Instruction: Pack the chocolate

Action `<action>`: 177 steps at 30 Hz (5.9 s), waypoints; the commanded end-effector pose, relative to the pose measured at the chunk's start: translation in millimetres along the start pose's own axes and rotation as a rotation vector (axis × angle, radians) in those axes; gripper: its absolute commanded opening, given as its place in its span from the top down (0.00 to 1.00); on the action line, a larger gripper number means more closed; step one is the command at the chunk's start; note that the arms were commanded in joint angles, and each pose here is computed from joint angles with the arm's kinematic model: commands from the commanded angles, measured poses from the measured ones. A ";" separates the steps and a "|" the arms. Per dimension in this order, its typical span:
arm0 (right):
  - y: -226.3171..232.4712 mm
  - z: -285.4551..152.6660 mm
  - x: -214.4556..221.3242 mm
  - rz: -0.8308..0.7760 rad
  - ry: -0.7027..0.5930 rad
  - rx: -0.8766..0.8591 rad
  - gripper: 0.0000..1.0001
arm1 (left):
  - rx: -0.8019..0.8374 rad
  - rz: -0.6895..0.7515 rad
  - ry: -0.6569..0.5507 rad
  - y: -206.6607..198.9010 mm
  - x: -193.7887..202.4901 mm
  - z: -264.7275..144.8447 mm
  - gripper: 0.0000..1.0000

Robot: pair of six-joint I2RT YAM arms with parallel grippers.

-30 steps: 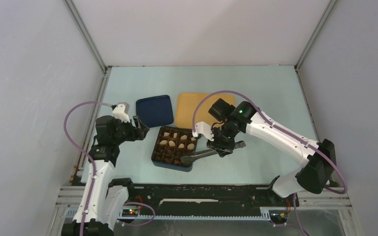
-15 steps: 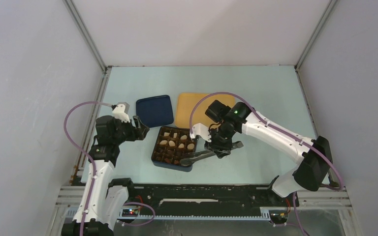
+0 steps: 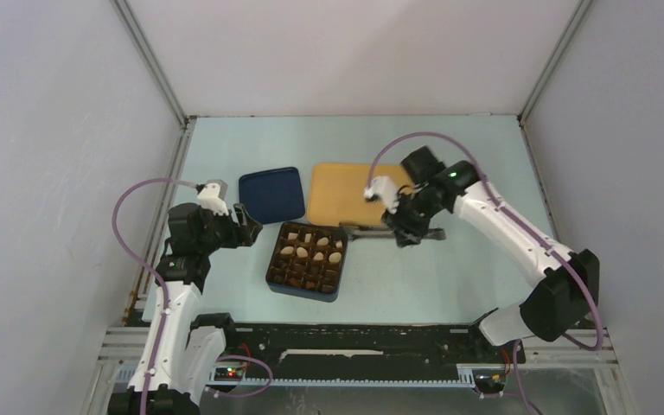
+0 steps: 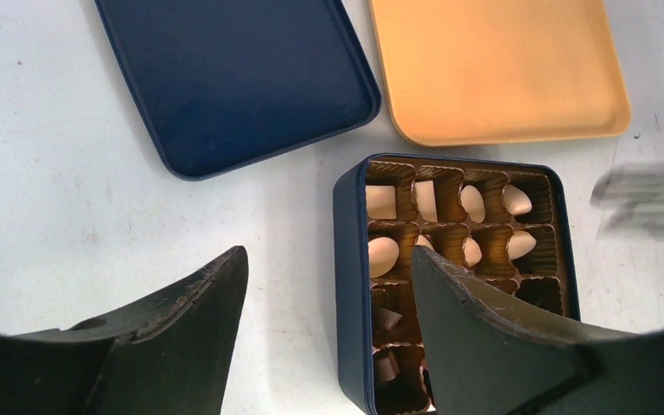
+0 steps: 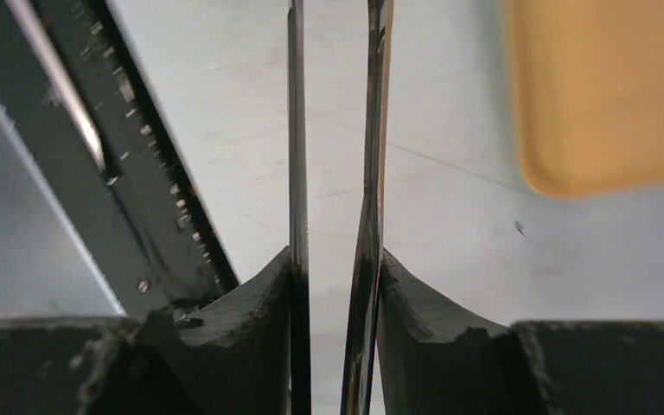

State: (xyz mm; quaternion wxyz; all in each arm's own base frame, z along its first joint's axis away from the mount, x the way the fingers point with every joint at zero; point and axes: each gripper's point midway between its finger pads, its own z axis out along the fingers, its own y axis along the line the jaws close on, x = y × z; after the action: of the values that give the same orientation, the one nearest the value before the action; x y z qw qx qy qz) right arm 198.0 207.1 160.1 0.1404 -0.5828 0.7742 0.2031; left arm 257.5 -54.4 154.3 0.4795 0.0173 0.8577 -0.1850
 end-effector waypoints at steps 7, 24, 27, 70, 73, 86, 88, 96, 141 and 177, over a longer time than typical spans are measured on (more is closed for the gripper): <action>-136.8 -57.6 96.4 0.614 -0.161 0.450 0.62 | 0.039 -0.031 0.008 -3.2 6.1 5.0 0.27; -173.2 -35.2 239.6 1.058 -0.013 0.520 0.54 | 0.087 -0.045 0.039 -10.7 5.0 10.6 0.23; -171.0 -32.8 240.9 1.068 -0.015 0.500 0.49 | 0.106 -0.030 0.063 -14.8 2.9 13.6 0.17; -85.4 -49.4 30.1 0.278 -0.194 0.451 0.01 | -0.443 0.184 0.378 96.8 -40.3 97.1 0.46; -76.4 -58.8 30.7 0.266 -0.206 0.460 0.00 | -0.447 0.147 0.424 104.4 -35.7 113.9 0.49; -68.5 -57.5 40.2 0.268 -0.192 0.443 0.00 | -0.015 0.442 0.512 42.9 -17.8 119.2 0.52; -68.7 -55.1 38.7 0.269 -0.195 0.431 0.00 | 0.070 0.553 0.537 37.3 -16.9 113.9 0.55; -66.6 -48.4 41.2 0.274 -0.175 0.400 0.01 | 0.410 0.926 0.699 37.1 19.1 96.3 0.59; -74.5 -27.3 51.6 0.325 -0.112 0.345 0.00 | 0.266 0.911 0.972 71.5 62.1 127.0 0.86; -167.3 -113.3 83.8 0.882 -0.521 0.569 0.00 | 1.086 0.051 -0.077 -209.0 -104.9 -72.1 1.00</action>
State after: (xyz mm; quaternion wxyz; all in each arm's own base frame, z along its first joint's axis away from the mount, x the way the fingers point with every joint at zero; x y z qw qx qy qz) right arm 324.5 9.2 165.0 0.3371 -0.0793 0.9366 0.0530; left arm 250.1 -184.8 270.9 0.4203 0.2618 0.7441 -0.4485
